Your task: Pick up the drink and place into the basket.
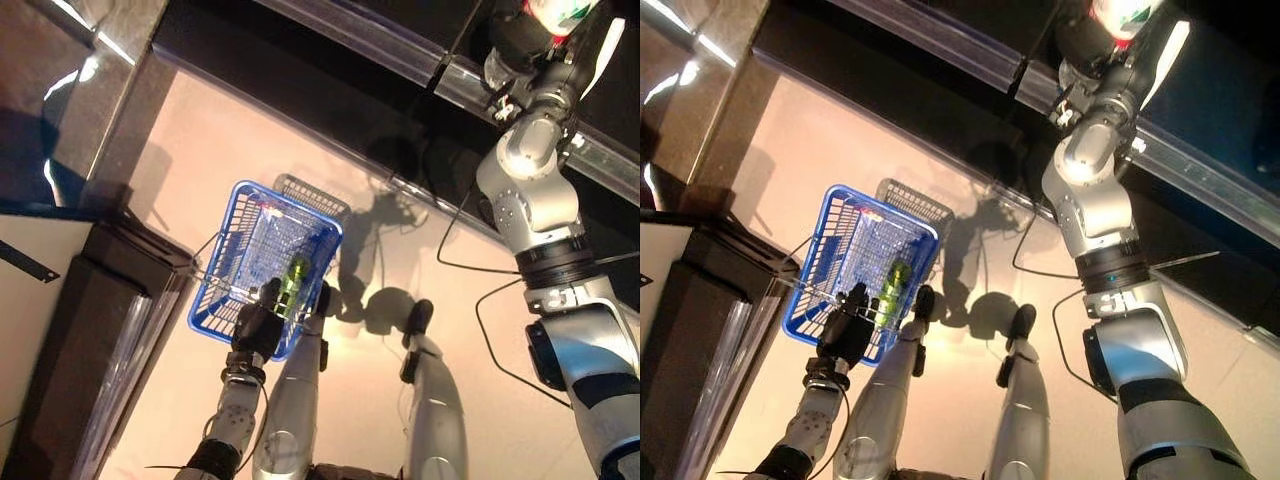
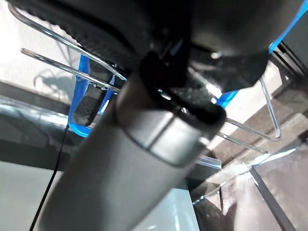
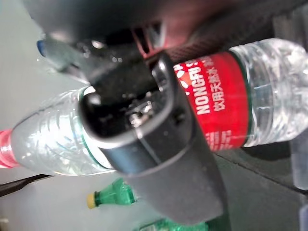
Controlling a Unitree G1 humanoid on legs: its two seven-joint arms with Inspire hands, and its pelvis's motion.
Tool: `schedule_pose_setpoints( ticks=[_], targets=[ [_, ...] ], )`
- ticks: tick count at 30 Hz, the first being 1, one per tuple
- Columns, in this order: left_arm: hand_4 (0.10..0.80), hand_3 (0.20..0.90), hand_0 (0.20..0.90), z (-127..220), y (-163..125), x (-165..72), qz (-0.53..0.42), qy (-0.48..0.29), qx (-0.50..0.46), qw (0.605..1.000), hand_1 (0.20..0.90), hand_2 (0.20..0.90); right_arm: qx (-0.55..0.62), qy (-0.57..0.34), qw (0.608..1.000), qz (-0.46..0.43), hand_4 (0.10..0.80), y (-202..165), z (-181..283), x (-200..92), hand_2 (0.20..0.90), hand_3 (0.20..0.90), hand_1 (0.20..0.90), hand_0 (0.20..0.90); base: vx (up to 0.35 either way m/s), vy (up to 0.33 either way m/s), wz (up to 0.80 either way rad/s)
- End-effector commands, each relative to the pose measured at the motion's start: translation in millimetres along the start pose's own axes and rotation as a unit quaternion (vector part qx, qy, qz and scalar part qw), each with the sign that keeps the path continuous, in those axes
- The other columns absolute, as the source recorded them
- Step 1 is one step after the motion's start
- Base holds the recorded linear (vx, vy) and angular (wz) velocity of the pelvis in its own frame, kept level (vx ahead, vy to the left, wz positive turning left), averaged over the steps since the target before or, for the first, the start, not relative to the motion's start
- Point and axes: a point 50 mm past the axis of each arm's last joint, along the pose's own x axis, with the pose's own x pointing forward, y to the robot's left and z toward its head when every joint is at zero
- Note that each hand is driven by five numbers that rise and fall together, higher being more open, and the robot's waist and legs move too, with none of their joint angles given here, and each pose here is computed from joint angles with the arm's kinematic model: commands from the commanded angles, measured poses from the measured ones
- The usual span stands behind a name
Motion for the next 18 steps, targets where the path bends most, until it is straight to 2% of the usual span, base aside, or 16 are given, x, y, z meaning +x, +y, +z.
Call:
schedule_pose_setpoints(
  ticks=[1,9,16,18],
  targets=[
    [0.100,0.200,0.300,34,-49,-1,-0.179,-0.066,0.034,0.981,0.300,0.300,0.083,-0.287,0.951,0.085,0.100,11,131,-17,0.300,0.200,0.300,0.300,0.000,0.000,0.00],
    [0.100,0.200,0.300,40,-58,-3,-0.193,-0.074,0.043,0.977,0.300,0.300,0.100,-0.296,0.935,0.169,0.100,11,125,-41,0.300,0.200,0.300,0.300,0.000,0.000,0.00],
    [0.100,0.200,0.300,37,-67,-12,-0.217,-0.056,0.064,0.972,0.300,0.300,0.132,-0.244,0.915,0.294,0.100,17,95,-74,0.300,0.200,0.300,0.300,0.005,0.001,0.00],
    [0.100,0.200,0.300,36,-69,-13,-0.222,-0.054,0.067,0.971,0.300,0.300,0.132,-0.238,0.912,0.305,0.100,18,91,-79,0.300,0.200,0.300,0.300,0.000,0.000,0.00]
  ],
)
